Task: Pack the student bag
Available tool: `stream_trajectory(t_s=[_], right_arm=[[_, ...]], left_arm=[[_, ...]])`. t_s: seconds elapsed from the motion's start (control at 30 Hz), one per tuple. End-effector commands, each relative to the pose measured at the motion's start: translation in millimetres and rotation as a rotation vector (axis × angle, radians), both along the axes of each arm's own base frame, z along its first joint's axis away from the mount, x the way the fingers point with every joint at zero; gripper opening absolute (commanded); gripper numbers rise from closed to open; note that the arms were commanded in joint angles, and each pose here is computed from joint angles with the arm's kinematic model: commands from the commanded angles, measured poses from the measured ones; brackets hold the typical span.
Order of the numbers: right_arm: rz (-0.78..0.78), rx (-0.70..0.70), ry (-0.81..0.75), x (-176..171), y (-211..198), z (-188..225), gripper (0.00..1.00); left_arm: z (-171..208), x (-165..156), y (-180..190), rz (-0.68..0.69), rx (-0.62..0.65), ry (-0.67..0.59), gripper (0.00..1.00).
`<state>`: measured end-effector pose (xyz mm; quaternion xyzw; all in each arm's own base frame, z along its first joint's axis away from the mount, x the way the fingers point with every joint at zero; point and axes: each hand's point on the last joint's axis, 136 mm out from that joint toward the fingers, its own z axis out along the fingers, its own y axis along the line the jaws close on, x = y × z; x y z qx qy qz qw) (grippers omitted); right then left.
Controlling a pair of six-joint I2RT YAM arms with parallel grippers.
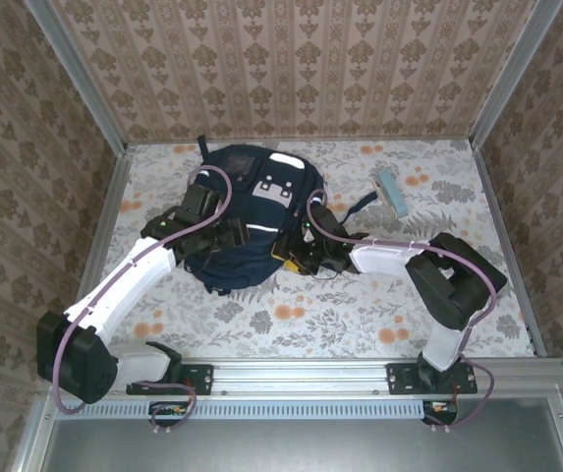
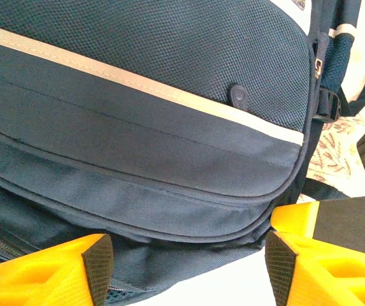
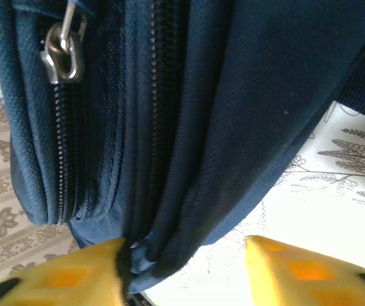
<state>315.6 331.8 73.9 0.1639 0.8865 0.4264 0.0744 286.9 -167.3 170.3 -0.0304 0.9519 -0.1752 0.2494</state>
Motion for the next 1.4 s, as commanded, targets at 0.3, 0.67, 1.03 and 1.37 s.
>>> stream_trajectory(t_s=[0.3, 0.67, 1.03, 1.37], right_arm=[[0.026, -0.129, 0.003, -16, -23, -22, 0.08], [-0.001, -0.343, -0.004, -34, -93, -44, 0.04], [-0.087, -0.404, -0.176, -19, -135, 6, 0.59], [-0.339, -0.448, -0.180, -19, -229, 25, 0.80]], left_arm=[[12, 6, -9, -0.081, 0.053, -0.041, 0.70], [18, 6, -62, -0.280, 0.130, -0.072, 0.70], [4, -7, -114, -0.512, 0.392, -0.079, 0.71], [-25, -8, -148, -0.594, 0.522, -0.021, 0.65]])
